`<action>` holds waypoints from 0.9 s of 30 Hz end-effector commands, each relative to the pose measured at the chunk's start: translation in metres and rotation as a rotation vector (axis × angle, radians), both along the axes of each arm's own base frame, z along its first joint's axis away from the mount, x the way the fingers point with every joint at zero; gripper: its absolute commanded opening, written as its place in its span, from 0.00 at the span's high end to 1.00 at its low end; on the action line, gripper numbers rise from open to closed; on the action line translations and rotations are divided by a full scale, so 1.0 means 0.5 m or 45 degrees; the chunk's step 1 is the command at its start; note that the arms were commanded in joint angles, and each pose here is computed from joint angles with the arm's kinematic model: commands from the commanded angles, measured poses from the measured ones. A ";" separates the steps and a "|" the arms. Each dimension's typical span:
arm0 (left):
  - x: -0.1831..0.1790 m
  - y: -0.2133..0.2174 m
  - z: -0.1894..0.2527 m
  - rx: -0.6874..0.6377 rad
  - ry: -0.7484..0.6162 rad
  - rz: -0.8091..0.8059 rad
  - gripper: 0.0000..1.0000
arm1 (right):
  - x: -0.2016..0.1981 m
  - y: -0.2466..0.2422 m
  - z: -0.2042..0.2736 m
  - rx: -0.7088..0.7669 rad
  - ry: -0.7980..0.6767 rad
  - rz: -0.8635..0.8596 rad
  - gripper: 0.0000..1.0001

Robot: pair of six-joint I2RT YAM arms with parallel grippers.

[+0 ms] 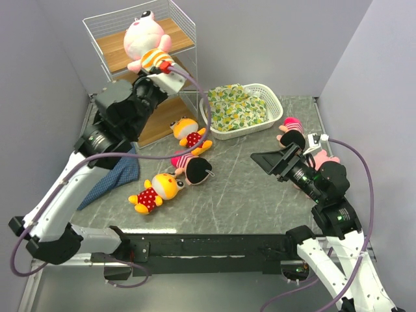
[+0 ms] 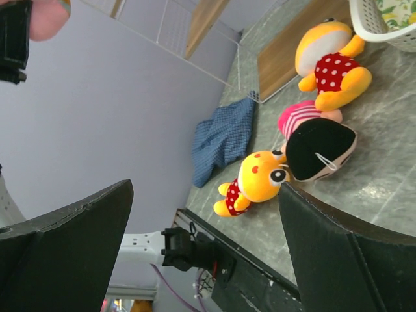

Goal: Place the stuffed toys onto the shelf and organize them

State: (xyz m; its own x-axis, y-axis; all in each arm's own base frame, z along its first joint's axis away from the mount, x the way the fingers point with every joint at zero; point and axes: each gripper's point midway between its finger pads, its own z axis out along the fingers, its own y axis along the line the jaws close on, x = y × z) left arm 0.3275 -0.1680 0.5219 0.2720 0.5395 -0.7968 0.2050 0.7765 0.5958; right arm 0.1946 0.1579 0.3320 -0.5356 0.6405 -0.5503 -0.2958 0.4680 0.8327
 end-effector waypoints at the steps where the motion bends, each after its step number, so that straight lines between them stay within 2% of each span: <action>1: 0.038 0.034 0.040 0.098 -0.107 0.152 0.99 | -0.006 -0.014 0.041 -0.016 -0.090 -0.038 0.00; 6: 0.113 0.065 0.030 0.147 -0.081 0.259 0.99 | -0.007 -0.017 0.042 -0.035 -0.097 -0.043 0.00; 13: 0.159 0.097 0.034 0.152 -0.110 0.313 0.99 | -0.007 -0.024 0.043 -0.067 -0.096 -0.064 0.00; 16: 0.194 0.136 0.016 0.181 -0.084 0.403 0.99 | -0.010 -0.025 0.055 -0.054 -0.116 -0.067 0.00; 20: 0.218 0.157 0.006 0.194 -0.096 0.456 0.95 | -0.011 -0.027 0.060 -0.046 -0.124 -0.074 0.00; 22: 0.225 0.165 0.004 0.175 -0.083 0.454 0.91 | -0.009 -0.026 0.058 -0.048 -0.118 -0.072 0.00; 24: 0.232 0.174 0.002 0.164 -0.086 0.469 0.81 | -0.009 -0.025 0.061 -0.053 -0.120 -0.067 0.00; 26: 0.236 0.176 -0.002 0.174 -0.083 0.475 0.78 | -0.007 -0.027 0.064 -0.061 -0.126 -0.073 0.00; 27: 0.236 0.179 -0.001 0.173 -0.088 0.480 0.73 | -0.006 -0.027 0.066 -0.060 -0.129 -0.077 0.00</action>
State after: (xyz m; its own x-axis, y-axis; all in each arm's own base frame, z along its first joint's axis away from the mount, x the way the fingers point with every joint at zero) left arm 0.4500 -0.0839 0.4858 0.0085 0.7400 -0.6725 -0.0427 0.6722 0.7392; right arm 0.1926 0.1491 0.3391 -0.4953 0.6323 -0.5957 -0.2991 0.5197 0.8003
